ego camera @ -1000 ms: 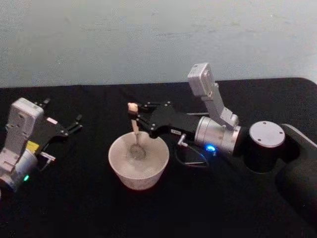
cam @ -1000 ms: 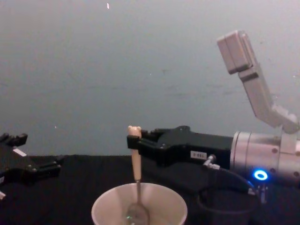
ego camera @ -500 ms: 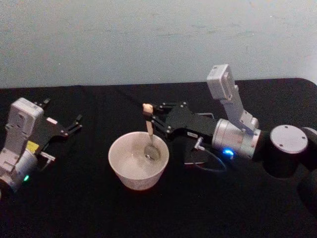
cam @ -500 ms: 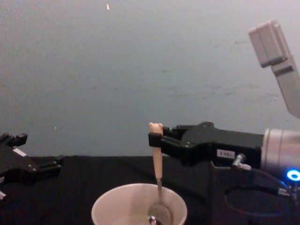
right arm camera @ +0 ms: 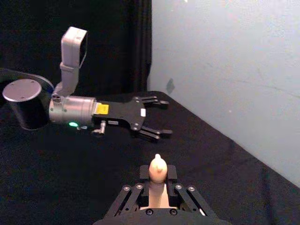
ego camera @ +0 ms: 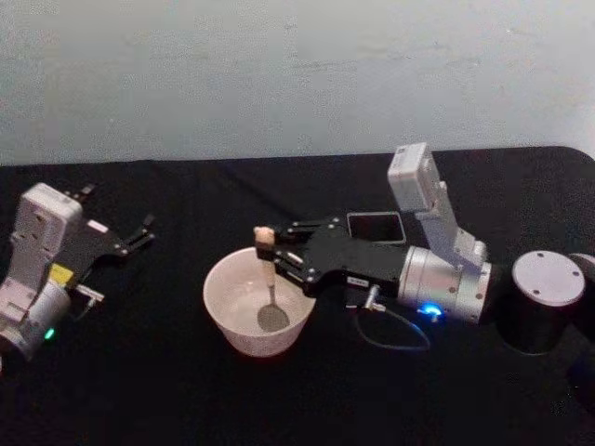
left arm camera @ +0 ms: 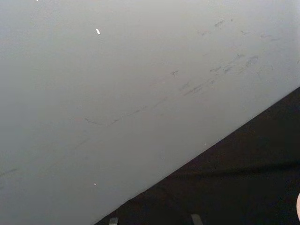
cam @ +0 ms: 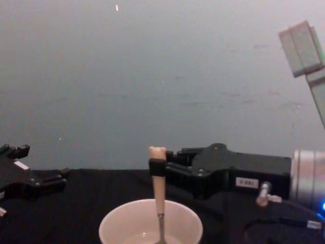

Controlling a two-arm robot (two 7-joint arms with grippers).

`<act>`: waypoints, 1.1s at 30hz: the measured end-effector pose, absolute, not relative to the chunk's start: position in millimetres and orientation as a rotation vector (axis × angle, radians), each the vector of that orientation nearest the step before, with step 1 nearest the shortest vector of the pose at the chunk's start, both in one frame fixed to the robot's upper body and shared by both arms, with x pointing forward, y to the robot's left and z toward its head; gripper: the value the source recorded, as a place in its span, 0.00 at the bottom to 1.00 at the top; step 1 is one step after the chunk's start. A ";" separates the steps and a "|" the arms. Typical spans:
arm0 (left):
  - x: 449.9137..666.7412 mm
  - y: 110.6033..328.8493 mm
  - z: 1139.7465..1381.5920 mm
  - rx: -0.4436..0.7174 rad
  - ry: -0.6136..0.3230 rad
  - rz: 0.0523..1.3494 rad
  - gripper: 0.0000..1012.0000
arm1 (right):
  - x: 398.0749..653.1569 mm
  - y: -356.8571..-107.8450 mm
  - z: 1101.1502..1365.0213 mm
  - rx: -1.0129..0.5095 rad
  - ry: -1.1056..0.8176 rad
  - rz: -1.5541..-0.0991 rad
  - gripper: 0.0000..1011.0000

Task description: Pick up the stirring spoon with one hand, stir inside the cup, then place it back in its original position.

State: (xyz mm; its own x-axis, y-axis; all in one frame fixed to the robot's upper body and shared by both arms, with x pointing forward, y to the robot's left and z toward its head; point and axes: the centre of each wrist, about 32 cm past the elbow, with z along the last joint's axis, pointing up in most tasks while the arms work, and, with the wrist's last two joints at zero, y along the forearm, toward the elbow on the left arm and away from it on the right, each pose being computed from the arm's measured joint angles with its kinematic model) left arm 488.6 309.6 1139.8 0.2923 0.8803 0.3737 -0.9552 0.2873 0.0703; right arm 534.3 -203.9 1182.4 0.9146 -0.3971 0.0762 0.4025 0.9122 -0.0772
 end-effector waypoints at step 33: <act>488.6 309.6 1139.8 0.304 -0.285 1.248 0.99 | 569.9 -175.9 1178.8 -0.091 -0.024 -0.548 0.21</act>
State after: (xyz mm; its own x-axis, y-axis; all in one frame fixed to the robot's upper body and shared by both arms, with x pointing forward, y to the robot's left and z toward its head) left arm 488.6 309.6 1139.8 0.2924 0.8803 0.3737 -0.9552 0.2874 0.0703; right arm 569.9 -175.9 1178.8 0.8534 -0.5192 0.0468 0.5213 0.8496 -0.0802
